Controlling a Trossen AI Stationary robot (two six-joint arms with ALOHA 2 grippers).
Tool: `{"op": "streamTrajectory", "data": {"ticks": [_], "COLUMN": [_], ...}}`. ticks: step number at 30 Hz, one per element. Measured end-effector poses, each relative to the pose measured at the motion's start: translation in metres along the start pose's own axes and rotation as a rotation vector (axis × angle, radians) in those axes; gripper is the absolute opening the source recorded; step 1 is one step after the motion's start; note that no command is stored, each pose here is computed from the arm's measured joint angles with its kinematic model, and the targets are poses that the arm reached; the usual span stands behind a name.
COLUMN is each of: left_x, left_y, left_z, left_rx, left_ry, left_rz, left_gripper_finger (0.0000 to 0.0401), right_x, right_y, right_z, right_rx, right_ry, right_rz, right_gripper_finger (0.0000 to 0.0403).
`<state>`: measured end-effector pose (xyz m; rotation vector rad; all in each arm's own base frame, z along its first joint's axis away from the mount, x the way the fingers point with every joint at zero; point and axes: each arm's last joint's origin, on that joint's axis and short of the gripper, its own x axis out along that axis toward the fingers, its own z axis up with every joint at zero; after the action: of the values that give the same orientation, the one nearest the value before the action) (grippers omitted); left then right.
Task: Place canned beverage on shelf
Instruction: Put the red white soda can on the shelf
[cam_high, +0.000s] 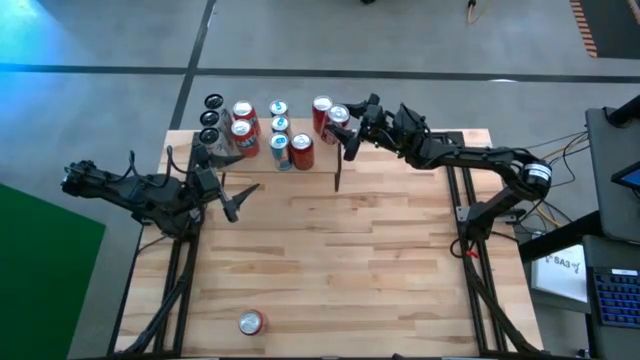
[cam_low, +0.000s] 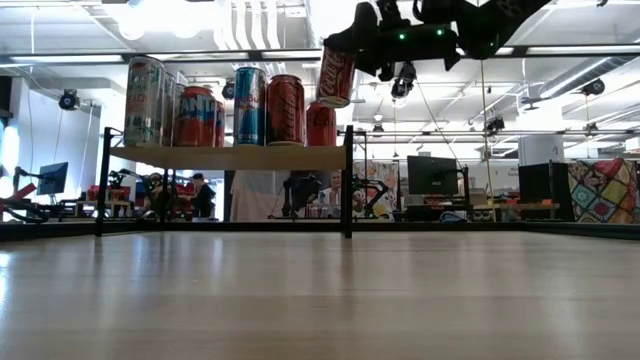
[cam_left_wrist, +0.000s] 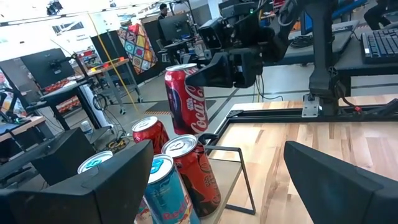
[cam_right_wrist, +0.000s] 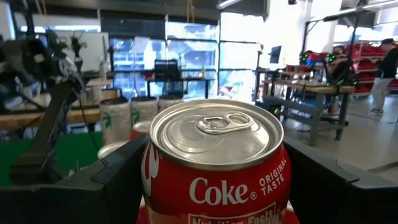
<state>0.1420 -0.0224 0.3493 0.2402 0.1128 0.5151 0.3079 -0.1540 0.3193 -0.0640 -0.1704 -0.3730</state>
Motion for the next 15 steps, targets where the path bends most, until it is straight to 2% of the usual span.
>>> {"op": "streamTrajectory", "data": {"ticks": [15], "left_x": [0.000], "left_y": [0.000], "left_z": [0.000], "left_rx": [0.004], "left_ry": [0.000], "left_rz": [0.000], "left_gripper_finger": [0.0346], "right_x": [0.008], "right_y": [-0.002], "right_z": [-0.020], "right_rx": [0.038], "right_ry": [0.035], "right_rz": [-0.030], "right_gripper_finger": [0.0297]}}
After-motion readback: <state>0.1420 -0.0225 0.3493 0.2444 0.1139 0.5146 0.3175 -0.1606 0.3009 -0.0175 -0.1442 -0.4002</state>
